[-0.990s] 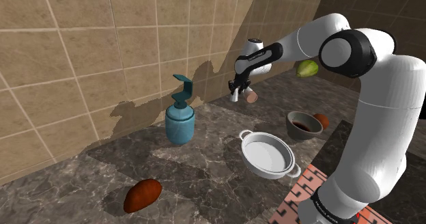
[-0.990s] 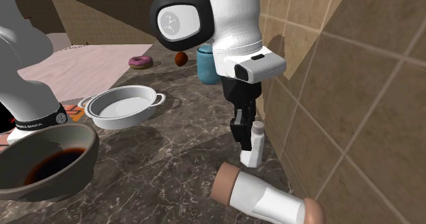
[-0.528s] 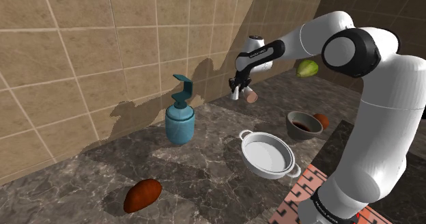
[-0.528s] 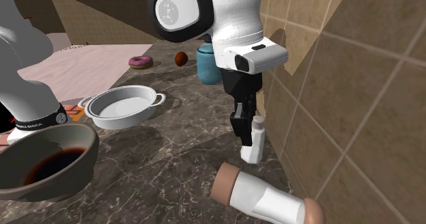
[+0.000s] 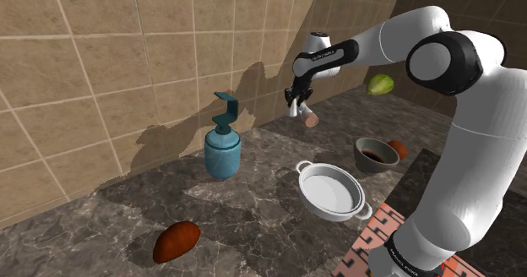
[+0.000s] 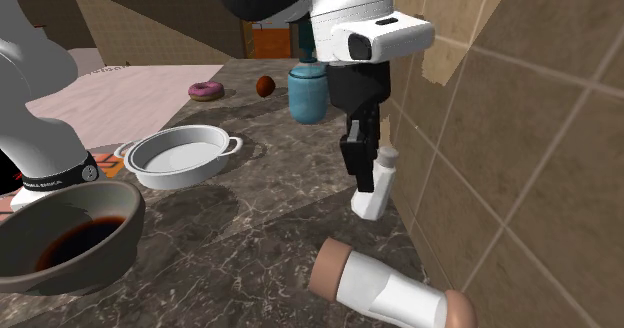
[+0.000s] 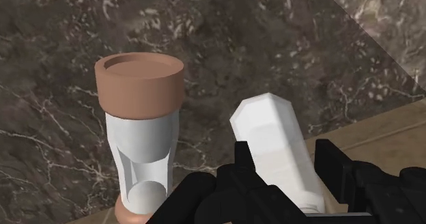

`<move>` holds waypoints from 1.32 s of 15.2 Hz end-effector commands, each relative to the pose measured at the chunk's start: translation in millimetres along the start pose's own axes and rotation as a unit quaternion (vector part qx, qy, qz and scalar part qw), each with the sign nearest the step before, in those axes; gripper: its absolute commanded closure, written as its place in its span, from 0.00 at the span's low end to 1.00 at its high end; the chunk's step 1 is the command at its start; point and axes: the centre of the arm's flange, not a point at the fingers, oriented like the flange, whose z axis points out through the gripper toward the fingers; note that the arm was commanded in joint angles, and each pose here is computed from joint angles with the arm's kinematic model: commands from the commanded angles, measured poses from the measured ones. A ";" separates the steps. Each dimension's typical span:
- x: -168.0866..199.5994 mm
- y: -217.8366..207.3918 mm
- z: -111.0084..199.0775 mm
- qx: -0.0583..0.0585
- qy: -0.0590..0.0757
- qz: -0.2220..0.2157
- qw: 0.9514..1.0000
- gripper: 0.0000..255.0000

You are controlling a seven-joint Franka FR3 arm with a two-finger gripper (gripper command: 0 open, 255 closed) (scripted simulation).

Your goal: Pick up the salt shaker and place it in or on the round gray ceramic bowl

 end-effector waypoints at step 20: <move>23.6 3.5 -109.0 0.000 0.000 0.000 1.000 1.00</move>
